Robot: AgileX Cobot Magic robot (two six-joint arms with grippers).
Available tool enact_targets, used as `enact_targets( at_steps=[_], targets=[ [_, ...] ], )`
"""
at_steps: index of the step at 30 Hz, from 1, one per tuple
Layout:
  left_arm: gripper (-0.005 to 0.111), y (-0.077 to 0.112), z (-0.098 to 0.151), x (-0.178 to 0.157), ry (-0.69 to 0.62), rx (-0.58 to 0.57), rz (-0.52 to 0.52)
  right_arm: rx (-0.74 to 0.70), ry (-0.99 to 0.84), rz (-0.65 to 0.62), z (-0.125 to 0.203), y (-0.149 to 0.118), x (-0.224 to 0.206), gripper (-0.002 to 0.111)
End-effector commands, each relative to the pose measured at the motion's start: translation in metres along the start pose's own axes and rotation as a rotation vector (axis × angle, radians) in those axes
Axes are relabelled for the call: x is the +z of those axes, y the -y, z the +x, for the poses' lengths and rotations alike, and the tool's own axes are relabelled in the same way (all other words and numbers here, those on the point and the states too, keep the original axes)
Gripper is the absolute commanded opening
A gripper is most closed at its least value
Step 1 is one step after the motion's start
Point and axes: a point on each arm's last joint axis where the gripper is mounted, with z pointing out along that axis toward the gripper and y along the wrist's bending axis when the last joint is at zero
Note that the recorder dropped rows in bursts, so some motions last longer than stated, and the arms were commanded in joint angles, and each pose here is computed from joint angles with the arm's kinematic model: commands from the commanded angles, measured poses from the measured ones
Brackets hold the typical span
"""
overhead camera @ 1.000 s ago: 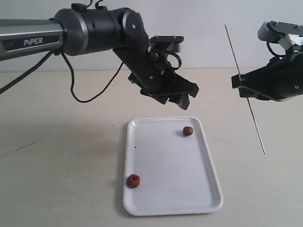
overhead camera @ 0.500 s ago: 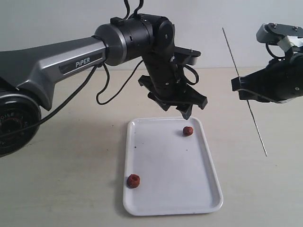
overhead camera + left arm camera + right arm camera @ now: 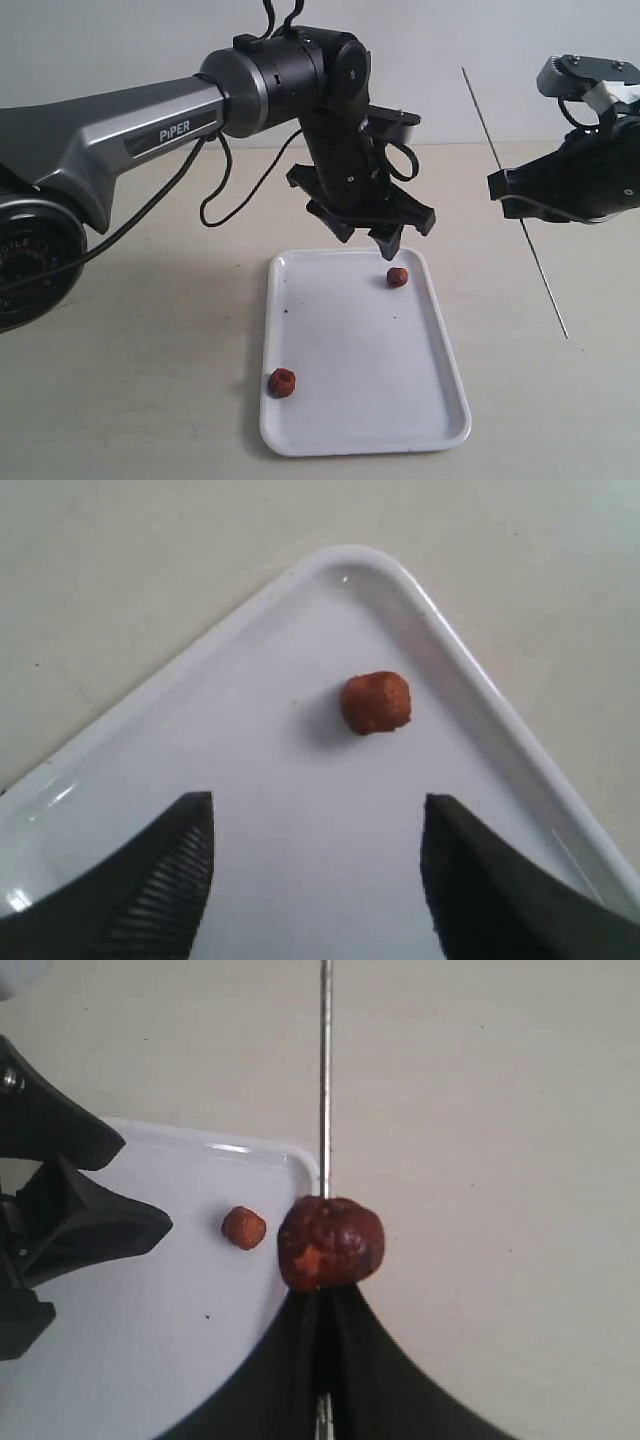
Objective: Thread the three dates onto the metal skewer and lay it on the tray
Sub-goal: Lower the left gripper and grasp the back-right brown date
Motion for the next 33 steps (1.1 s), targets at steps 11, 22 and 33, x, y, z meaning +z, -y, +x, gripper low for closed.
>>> enact_targets(
  at_steps=[11, 22, 33],
  targets=[
    [0.06, 0.013, -0.008, 0.034, 0.097, -0.066, 0.074, -0.017, 0.004, 0.002, -0.001, 0.001, -0.004, 0.0],
    [0.06, 0.013, -0.008, 0.051, 0.119, -0.071, 0.073, -0.019, 0.003, 0.0, -0.001, 0.0, -0.003, 0.0],
    [0.06, 0.013, -0.003, 0.059, 0.07, -0.072, 0.07, -0.019, 0.003, 0.0, -0.001, 0.0, -0.003, 0.0]
  ],
)
